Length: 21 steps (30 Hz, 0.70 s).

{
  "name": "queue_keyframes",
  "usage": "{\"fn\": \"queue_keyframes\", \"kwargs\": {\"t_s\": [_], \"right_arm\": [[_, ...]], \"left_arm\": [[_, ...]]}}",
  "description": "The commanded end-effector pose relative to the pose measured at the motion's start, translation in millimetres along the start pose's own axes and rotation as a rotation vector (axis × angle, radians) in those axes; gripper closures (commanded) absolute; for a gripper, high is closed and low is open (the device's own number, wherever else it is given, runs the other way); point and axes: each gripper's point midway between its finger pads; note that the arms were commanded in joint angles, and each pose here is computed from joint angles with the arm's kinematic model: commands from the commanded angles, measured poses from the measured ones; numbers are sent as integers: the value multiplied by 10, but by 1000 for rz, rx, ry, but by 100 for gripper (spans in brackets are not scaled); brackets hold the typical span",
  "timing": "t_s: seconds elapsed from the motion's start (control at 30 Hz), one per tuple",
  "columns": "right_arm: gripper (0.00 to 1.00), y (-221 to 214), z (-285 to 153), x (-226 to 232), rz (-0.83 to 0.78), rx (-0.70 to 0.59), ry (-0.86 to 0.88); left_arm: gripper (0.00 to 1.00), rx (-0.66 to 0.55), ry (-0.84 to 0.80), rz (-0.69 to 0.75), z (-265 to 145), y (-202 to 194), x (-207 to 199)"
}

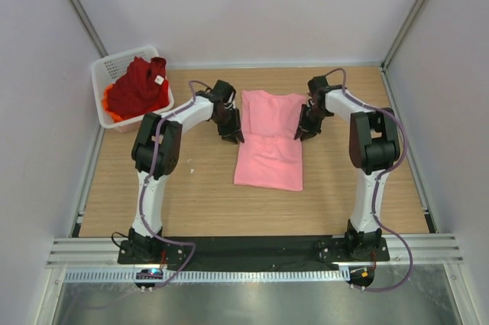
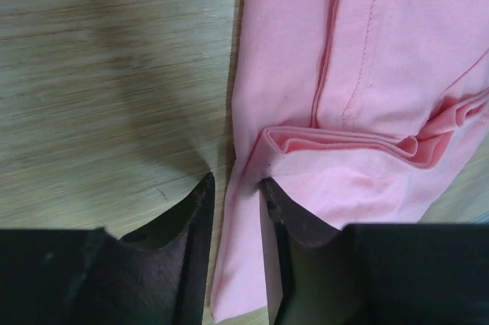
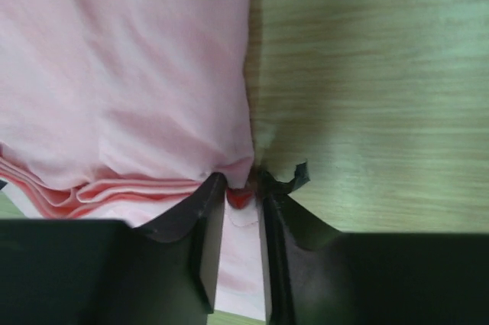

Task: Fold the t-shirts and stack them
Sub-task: Fold the tshirt

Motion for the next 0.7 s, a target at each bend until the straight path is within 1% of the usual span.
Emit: {"fn": "queue_keyframes", "kwargs": {"t_s": [0.0, 0.03, 0.07, 0.13, 0.2, 0.23, 0.27, 0.3, 0.33, 0.37, 0.43, 0.47, 0.53, 0.57, 0.6, 0.63, 0.67], "right_arm": [[73, 270, 56, 123, -13, -57, 45], [73, 283, 80, 138, -9, -53, 52], [74, 339, 70, 180, -11, -65, 59], [75, 352, 117, 204, -3, -50, 70], [75, 417, 77, 237, -7, -64, 80], [74, 438, 45, 240, -12, -73, 77], [70, 434, -6, 232, -14, -67, 64], [64, 442, -74, 218, -22, -71, 49], [57, 461, -130, 150, -24, -82, 7], [44, 424, -220, 129, -24, -70, -12], [31, 387, -422, 59, -35, -88, -57], [24, 299, -492, 16, -36, -67, -75], [19, 120, -650, -37, -42, -58, -82], [17, 31, -721, -44, -42, -55, -79], [16, -61, -756, -44, -37, -49, -68], [16, -297, -694, -95, -18, 0, -63], [15, -346, -837, -17, -16, -38, -13]], "left_arm": [[70, -40, 29, -22, 12, 116, 39], [71, -44, 35, -24, -1, 123, 61], [74, -56, 53, -20, -6, 135, 88], [75, -65, 74, -12, -23, 154, 138], [76, -76, 91, -11, -29, 175, 165], [73, -73, 92, -15, -46, 181, 176], [60, -77, 83, -8, -79, 201, 138], [51, -70, 86, -7, -124, 183, 131], [44, -75, 83, 10, -166, 190, 107], [33, -103, 77, 24, -296, 229, 58], [25, -119, 87, 48, -457, 221, 44], [25, -134, 81, 60, -586, 207, 2], [25, -124, 83, 58, -727, 104, 10], [26, -144, 55, 58, -897, 72, -57], [27, -99, 52, 40, -865, -112, 13], [28, -83, 39, 29, -881, -211, 18], [28, -60, 15, 4, -924, -416, 44]]}}
Point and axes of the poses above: each gripper's point midway between its finger pads, its own z axis out along the fingers, its own x axis along the line the jaws close on, y = z × x, and after that the axes turned 6 degrees about -z, right-handed
